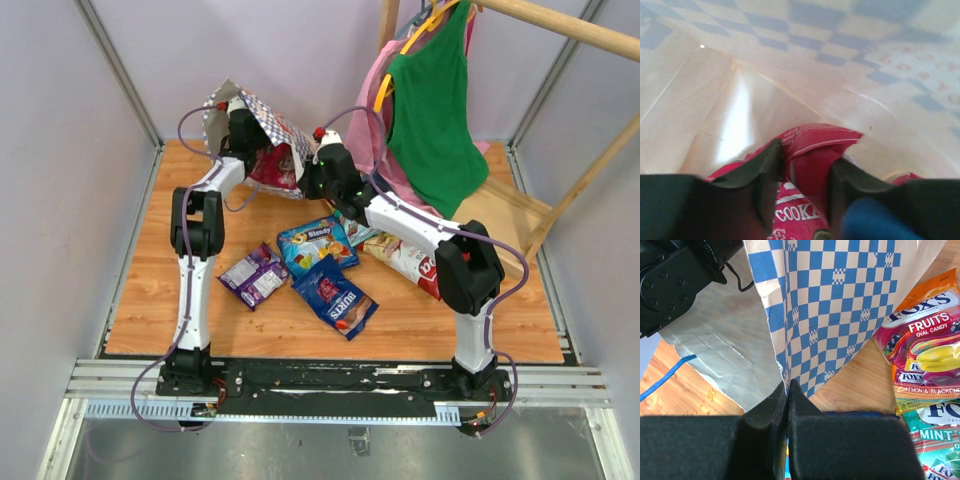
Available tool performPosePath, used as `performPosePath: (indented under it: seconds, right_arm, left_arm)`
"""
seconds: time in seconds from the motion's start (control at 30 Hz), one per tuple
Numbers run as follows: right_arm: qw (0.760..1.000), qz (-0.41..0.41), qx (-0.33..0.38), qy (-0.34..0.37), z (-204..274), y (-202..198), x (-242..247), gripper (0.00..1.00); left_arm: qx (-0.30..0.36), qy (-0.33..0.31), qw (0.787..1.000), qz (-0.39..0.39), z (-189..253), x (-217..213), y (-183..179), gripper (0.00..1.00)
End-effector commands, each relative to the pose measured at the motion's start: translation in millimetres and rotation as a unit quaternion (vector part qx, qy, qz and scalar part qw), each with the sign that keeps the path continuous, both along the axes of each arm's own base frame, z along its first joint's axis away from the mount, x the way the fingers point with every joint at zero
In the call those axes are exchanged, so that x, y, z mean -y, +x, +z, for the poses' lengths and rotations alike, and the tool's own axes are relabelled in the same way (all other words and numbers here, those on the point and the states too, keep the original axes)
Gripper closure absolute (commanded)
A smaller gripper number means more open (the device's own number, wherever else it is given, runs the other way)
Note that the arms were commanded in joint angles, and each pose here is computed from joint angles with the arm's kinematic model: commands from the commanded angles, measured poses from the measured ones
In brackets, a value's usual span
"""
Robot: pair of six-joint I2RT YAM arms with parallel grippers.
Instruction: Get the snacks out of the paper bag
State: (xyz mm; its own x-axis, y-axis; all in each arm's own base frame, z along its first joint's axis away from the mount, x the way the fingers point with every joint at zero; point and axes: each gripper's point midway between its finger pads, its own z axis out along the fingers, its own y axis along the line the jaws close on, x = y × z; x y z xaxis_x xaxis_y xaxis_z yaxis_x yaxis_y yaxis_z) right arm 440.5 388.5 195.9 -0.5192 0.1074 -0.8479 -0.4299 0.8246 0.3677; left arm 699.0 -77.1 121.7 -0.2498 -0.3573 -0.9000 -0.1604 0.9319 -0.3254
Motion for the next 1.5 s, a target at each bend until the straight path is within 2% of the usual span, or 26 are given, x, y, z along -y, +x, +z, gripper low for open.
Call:
performPosePath:
  seconds: [0.0,0.1,0.13,0.3,0.57,0.87,1.03,1.17,1.3,1.37,1.47]
  right_arm:
    - [1.0,-0.003,0.001,-0.007,-2,9,6,0.99]
    - [1.0,-0.004,-0.004,0.002,-2,9,6,0.99]
    - [1.0,-0.004,-0.009,0.008,-2,10,6,0.99]
    - [0.999,-0.014,-0.018,0.022,-3,14,11,0.99]
    - [0.999,-0.017,-0.037,0.025,-19,18,7,0.99]
    - [0.998,-0.011,-0.049,0.032,-26,19,0,0.99]
    - [0.998,-0.013,-0.052,0.034,-26,20,-1,0.99]
    - [0.998,-0.015,-0.053,0.036,-26,21,-1,0.99]
    - [0.998,-0.017,-0.053,0.036,-27,23,-4,0.99]
    - [0.998,-0.017,-0.052,0.038,-29,28,-9,0.99]
    - [0.998,-0.013,-0.05,0.034,-27,38,-18,0.99]
  left_arm:
    - [0.036,-0.004,0.999,-0.012,44,6,-9,0.71]
    - [0.044,-0.004,0.999,-0.017,61,6,-18,0.95]
    - [0.045,-0.005,0.999,-0.019,66,6,-22,0.99]
    - [0.067,0.008,0.998,-0.018,102,7,-52,1.0]
    - [0.097,0.024,0.995,0.015,190,-15,-125,0.99]
    - [0.184,0.042,0.982,0.016,301,-29,-190,0.99]
    - [0.212,0.05,0.976,0.021,356,-37,-225,0.99]
    - [0.214,0.048,0.976,0.005,370,-36,-254,0.99]
    - [0.179,0.033,0.982,-0.059,360,-15,-269,0.99]
    - [0.149,0.007,0.982,-0.117,343,7,-275,0.99]
    - [0.138,-0.04,0.974,-0.173,333,29,-294,0.99]
